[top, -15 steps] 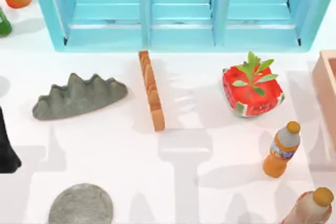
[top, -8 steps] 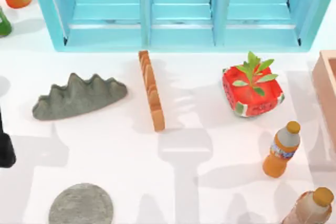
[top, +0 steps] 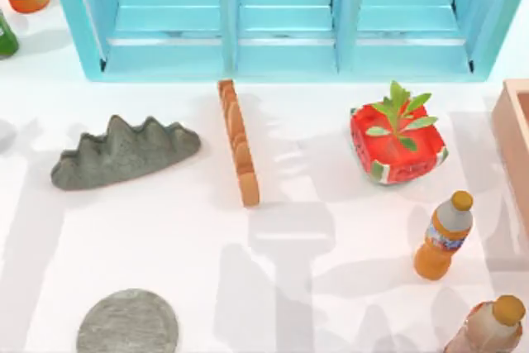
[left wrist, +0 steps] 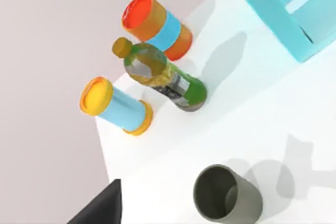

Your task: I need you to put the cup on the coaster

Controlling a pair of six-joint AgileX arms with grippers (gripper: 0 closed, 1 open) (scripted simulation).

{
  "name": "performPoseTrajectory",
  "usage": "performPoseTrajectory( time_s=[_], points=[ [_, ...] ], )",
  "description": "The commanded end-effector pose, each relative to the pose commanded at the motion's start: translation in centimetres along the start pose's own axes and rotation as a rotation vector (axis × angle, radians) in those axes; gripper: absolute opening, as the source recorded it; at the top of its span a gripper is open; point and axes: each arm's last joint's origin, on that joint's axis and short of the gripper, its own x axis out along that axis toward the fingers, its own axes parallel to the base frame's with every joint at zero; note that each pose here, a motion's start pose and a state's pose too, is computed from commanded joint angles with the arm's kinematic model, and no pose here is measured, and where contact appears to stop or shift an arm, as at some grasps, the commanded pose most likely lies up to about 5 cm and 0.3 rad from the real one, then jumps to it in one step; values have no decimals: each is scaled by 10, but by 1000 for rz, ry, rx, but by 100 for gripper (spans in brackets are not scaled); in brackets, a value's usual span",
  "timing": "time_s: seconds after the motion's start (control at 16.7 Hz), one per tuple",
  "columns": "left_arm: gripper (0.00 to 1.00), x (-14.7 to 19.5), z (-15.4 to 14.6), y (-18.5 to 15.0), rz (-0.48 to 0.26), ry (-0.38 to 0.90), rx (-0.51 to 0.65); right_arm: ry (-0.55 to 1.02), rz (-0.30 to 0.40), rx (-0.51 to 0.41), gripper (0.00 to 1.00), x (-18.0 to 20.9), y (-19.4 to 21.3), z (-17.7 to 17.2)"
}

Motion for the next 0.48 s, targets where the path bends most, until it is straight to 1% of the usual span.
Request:
performPoseTrajectory(
  time_s=[0.12, 0.24, 0.36, 0.48],
  points=[
    [100, 29, 23, 26, -98, 119, 184, 0, 0, 0, 100, 0, 0, 0],
    [100, 69, 38, 48, -225, 226, 361, 0, 0, 0, 100, 0, 0, 0],
    [100, 112, 43, 64, -373, 315, 512, 0, 0, 0, 100, 0, 0, 0],
    [100, 151, 37, 75, -527, 378, 628, 0, 0, 0, 100, 0, 0, 0]
  ],
)
